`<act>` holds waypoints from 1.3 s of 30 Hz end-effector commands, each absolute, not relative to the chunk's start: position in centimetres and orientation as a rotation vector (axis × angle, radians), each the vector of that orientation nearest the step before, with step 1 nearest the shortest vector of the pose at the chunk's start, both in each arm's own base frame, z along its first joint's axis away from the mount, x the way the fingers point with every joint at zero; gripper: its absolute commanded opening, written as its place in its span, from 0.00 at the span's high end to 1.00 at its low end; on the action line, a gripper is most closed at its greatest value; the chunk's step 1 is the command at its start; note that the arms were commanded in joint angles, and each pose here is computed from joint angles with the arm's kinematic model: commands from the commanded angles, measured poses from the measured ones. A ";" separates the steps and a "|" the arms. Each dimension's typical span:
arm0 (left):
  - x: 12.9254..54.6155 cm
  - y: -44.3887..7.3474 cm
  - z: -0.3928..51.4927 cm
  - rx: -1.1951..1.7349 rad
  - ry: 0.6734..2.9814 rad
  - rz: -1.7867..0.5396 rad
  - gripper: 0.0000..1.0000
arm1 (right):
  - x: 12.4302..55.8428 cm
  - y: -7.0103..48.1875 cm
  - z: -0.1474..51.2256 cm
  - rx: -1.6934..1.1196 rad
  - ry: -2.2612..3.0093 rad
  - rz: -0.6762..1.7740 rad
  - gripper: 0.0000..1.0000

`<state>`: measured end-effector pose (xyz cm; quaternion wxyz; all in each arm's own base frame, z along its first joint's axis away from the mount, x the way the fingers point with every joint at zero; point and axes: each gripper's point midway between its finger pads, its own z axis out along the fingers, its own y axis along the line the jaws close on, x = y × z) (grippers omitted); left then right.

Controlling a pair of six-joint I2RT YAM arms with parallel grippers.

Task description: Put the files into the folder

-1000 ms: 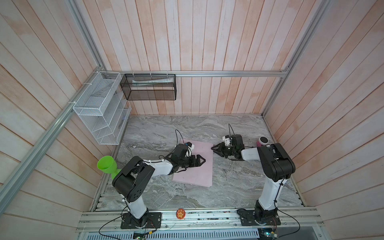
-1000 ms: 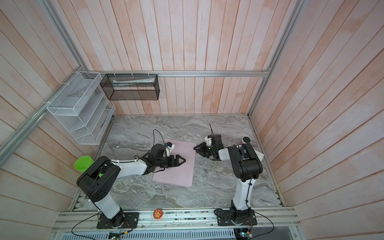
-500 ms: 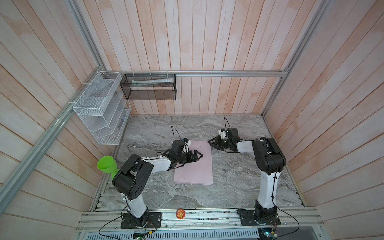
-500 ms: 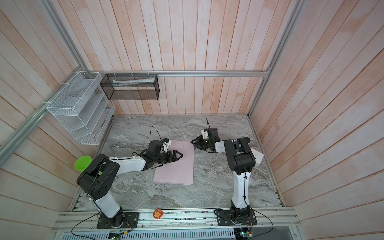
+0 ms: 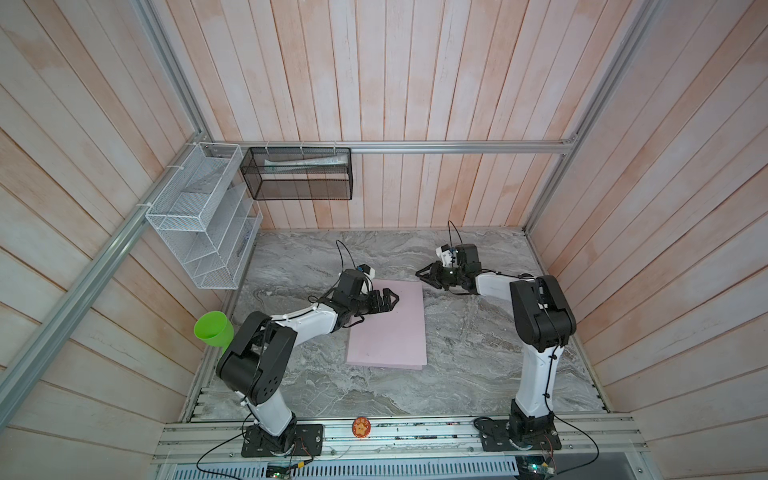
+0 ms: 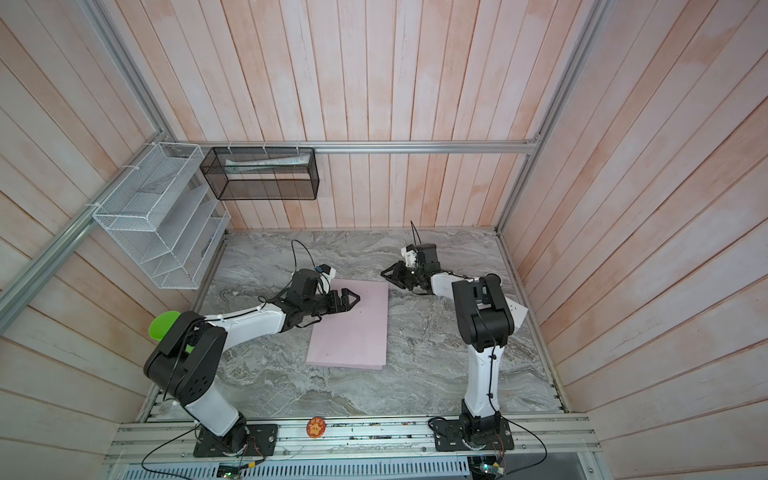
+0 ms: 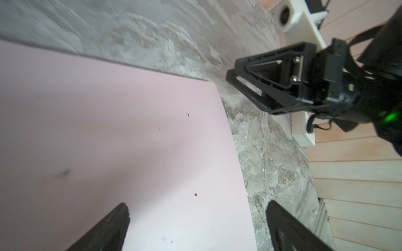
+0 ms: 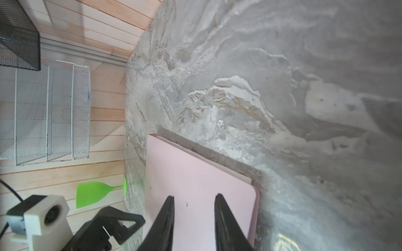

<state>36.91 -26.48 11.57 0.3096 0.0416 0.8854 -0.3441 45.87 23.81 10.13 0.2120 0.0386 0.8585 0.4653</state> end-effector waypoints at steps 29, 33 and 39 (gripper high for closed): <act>31.6 2.0 15.8 -0.346 1.642 0.200 0.00 | 35.0 12.1 20.1 -0.022 1.853 0.386 0.02; 33.6 2.6 16.2 -0.260 1.599 0.221 0.00 | 35.6 10.7 19.6 0.034 1.862 0.343 0.02; 36.6 4.0 14.8 -0.242 1.618 0.143 0.00 | 35.6 5.9 19.4 0.116 1.774 0.136 0.02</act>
